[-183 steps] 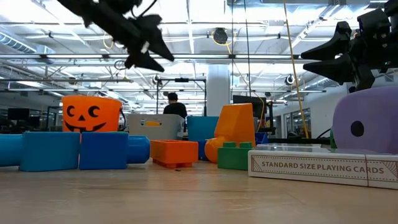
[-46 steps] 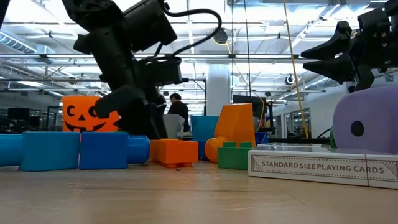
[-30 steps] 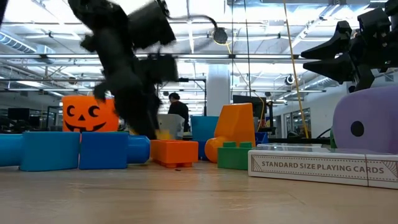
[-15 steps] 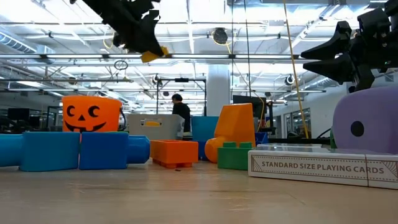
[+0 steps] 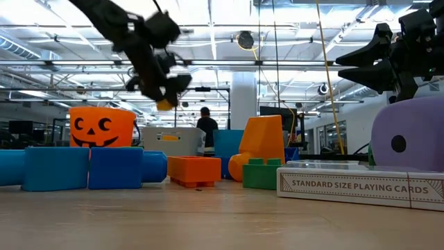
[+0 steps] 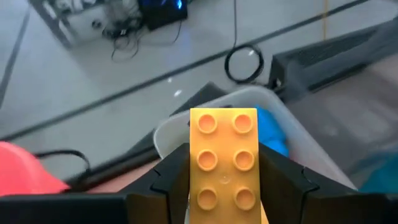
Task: Pick & Place Toys
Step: Put the small yellow gamepiece into the white bin
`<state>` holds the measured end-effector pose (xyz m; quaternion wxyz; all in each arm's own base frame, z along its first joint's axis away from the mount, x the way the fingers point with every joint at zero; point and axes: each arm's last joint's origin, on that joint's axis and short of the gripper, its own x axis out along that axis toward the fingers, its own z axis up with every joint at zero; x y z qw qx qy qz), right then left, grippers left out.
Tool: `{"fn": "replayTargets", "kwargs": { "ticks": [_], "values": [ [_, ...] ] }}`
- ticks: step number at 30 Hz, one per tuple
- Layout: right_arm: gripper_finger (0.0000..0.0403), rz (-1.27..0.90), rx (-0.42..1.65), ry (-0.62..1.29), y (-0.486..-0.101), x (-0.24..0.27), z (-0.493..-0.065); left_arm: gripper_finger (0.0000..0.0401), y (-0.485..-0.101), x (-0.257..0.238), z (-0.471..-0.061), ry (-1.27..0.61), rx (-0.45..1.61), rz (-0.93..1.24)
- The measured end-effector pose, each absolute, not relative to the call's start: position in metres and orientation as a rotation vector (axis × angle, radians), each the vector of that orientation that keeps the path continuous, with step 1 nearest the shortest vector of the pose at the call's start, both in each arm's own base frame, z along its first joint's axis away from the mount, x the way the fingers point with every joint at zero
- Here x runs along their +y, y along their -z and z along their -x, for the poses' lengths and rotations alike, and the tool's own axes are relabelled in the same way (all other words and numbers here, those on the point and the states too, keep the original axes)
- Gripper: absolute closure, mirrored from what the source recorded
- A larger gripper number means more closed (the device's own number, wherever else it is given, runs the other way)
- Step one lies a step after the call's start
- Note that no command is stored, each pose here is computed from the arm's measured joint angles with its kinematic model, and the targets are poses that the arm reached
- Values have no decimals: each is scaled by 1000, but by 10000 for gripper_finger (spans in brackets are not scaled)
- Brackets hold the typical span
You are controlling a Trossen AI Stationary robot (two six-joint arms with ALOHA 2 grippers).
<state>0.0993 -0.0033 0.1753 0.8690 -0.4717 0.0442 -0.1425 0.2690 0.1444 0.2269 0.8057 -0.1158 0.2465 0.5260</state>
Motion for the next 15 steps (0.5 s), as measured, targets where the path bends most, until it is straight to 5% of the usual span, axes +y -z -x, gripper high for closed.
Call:
{"fn": "replayTargets", "kwargs": {
  "ticks": [15],
  "values": [
    [234, 987, 92, 298, -175, -3, -99, 242, -156, 166, -305, -957, 541, 469]
  ]
}}
